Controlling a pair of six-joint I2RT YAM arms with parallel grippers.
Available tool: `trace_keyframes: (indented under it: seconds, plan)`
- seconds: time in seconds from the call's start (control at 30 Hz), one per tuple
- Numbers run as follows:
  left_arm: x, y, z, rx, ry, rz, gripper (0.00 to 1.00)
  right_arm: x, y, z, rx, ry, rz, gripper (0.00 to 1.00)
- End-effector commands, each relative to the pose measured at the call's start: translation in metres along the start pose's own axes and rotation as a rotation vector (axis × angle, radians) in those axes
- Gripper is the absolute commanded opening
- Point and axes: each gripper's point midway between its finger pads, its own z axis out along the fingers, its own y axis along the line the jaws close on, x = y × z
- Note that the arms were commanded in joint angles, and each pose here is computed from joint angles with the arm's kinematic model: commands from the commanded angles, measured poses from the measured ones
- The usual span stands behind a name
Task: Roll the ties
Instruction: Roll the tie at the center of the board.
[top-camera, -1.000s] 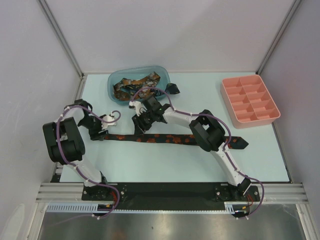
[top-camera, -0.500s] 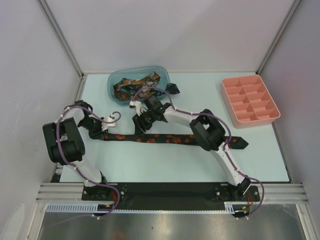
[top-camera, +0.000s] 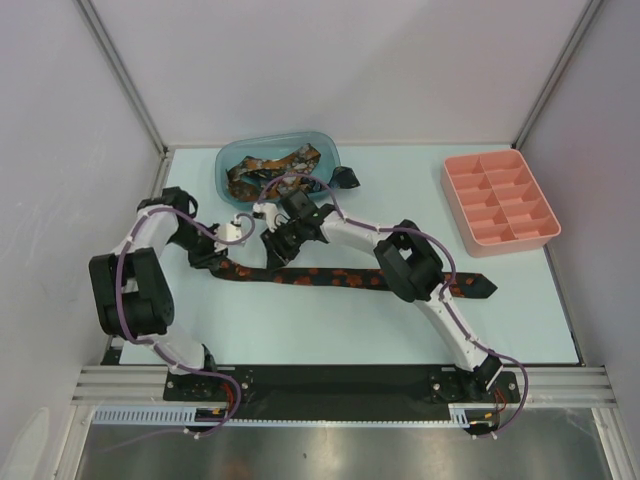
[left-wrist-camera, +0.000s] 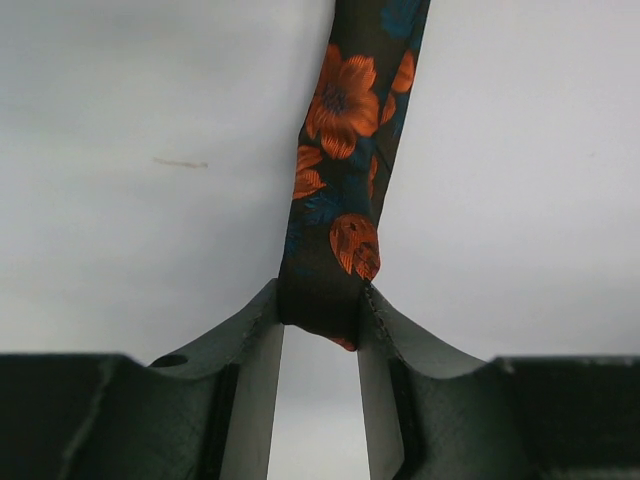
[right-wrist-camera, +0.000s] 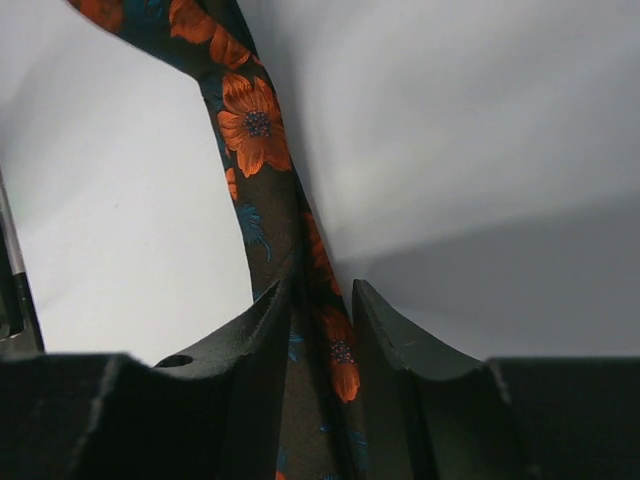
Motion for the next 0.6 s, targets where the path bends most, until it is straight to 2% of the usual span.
trace_keyframes:
  seconds: [0.0,0.17,0.2,0.27,0.4,0.43,0.57]
  plan:
    - [-0.044,-0.005,-0.006,0.004,-0.101,0.019,0.39,-0.003,-0.008,-0.002,0.025,0.005,0.013,0.36]
    - [-0.069,-0.009,0.019,0.050,-0.144,0.029,0.39,-0.034,0.009,-0.042,-0.092,-0.126,0.164,0.40]
    - [-0.071,-0.010,0.023,0.055,-0.152,0.025,0.39,-0.057,0.025,-0.059,-0.143,-0.203,0.188,0.40]
    - [-0.078,-0.010,0.034,0.064,-0.158,0.033,0.39,-0.045,0.028,-0.067,-0.197,-0.207,0.261,0.40]
    - [-0.085,-0.009,0.043,0.085,-0.178,0.018,0.38,-0.056,0.043,-0.067,-0.292,-0.239,0.365,0.38]
    - [-0.086,-0.009,0.044,0.090,-0.185,0.016,0.39,-0.054,0.045,-0.063,-0.310,-0.234,0.434,0.38]
    - [-0.088,-0.010,0.050,0.103,-0.180,0.007,0.38,-0.055,0.050,-0.050,-0.358,-0.245,0.475,0.39]
